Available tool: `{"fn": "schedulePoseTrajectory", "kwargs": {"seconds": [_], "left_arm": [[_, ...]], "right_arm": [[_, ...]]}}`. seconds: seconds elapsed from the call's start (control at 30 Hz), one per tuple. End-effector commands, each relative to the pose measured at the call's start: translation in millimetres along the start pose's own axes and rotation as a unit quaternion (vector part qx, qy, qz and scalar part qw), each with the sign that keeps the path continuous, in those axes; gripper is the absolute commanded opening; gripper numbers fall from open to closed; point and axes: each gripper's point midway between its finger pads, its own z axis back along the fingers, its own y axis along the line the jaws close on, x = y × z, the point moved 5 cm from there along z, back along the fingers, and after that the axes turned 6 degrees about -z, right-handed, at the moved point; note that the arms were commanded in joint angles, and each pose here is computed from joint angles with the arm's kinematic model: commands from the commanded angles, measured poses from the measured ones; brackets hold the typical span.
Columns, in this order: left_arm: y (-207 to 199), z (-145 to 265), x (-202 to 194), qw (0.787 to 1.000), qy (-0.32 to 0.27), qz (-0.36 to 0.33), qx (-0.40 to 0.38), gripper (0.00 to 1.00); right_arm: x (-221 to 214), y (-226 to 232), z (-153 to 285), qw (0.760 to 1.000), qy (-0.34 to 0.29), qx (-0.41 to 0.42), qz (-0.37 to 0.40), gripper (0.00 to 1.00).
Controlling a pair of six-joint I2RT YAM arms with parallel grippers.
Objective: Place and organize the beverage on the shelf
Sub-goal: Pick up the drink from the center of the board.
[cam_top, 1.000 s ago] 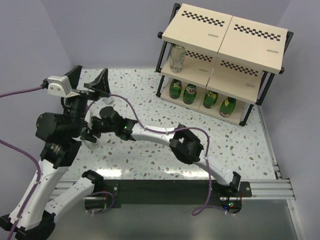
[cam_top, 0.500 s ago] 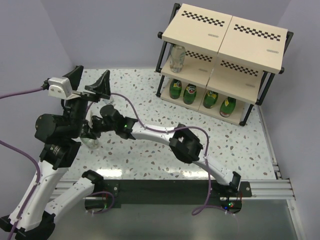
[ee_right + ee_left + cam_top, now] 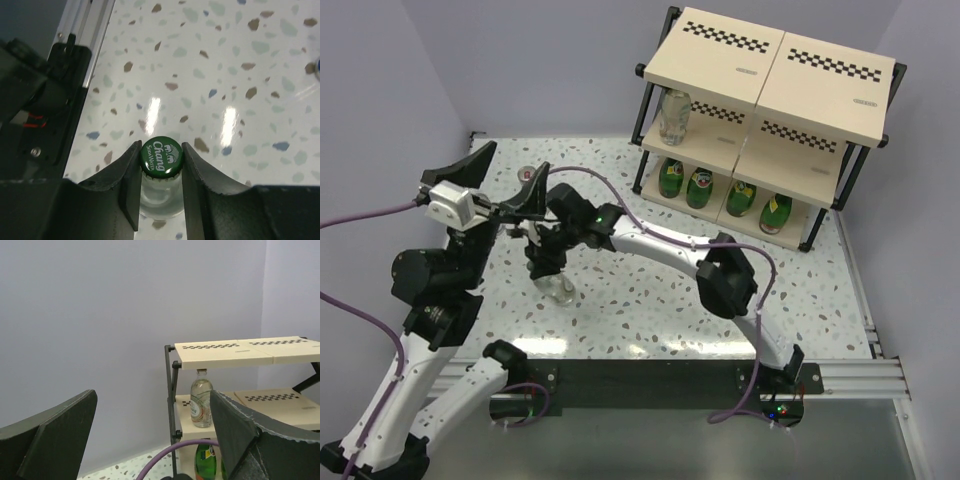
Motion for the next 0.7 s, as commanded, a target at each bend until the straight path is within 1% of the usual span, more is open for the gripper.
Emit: {"fn": "schedulePoseTrajectory", "kwargs": {"seconds": [0.0, 0.03, 0.07, 0.1, 0.17, 0.27, 0.3, 0.33, 0.37, 0.4, 0.43, 0.5, 0.57, 0.63, 0.67], "left_arm": [[-8.3, 6.0, 26.5, 0.995, -0.082, -0.035, -0.05, 1.0], [-10.4, 8.0, 20.8, 0.994, -0.083, -0.037, -0.055, 1.0], [-11.6, 9.5, 19.5, 0.994, -0.086, -0.035, -0.058, 1.0], [-12.9, 12.8, 23.2, 0.992, -0.099, -0.035, -0.064, 1.0], [-16.1, 16.2, 17.2, 0.992, -0.1, -0.03, -0.072, 1.0], [-23.4, 21.5, 13.7, 0.99, -0.103, -0.017, -0.096, 1.0], [-27.2, 23.4, 9.4, 0.989, -0.099, -0.008, -0.107, 1.0], [-29.3, 23.9, 6.8, 0.989, -0.098, -0.007, -0.114, 1.0], [-31.2, 24.1, 5.6, 0.988, -0.099, -0.007, -0.12, 1.0], [-36.3, 25.9, 3.8, 0.986, -0.096, 0.013, -0.135, 1.0], [-39.9, 27.2, -2.1, 0.985, -0.091, 0.018, -0.146, 1.0], [-49.1, 30.7, -6.9, 0.98, -0.089, 0.03, -0.177, 1.0], [-57.7, 33.0, -19.2, 0.975, -0.078, 0.044, -0.203, 1.0], [-70.6, 38.4, -34.6, 0.966, -0.061, 0.064, -0.245, 1.0], [-74.2, 38.7, -39.9, 0.963, -0.057, 0.071, -0.255, 1.0]], "right_arm": [[51.0, 38.1, 75.5, 0.998, -0.019, 0.022, 0.05, 0.0], [42.7, 36.8, 82.9, 0.999, -0.006, 0.019, 0.041, 0.0], [46.7, 41.9, 97.1, 0.999, -0.005, 0.013, 0.043, 0.0], [37.8, 45.2, 105.7, 0.999, 0.015, 0.016, 0.032, 0.0], [28.4, 48.8, 129.7, 0.999, 0.031, 0.011, 0.013, 0.0], [11.9, 49.5, 152.9, 0.999, 0.053, 0.006, 0.007, 0.0], [13.1, 56.0, 166.3, 0.999, 0.054, 0.001, 0.011, 0.0], [3.4, 55.0, 172.6, 0.998, 0.063, -0.003, 0.002, 0.0], [0.1, 56.1, 179.7, 0.998, 0.067, -0.008, -0.002, 0.0], [0.5, 61.9, 190.1, 0.998, 0.066, -0.011, 0.003, 0.0], [-10.0, 60.2, 197.3, 0.997, 0.072, -0.015, -0.01, 0.0], [-16.8, 62.5, 209.5, 0.997, 0.075, -0.02, -0.019, 0.0], [-23.3, 65.8, 229.0, 0.996, 0.075, -0.034, -0.024, 0.0], [-33.2, 65.7, 243.5, 0.996, 0.077, -0.048, -0.026, 0.0], [-29.1, 72.3, 254.9, 0.996, 0.068, -0.058, -0.017, 0.0]]}}
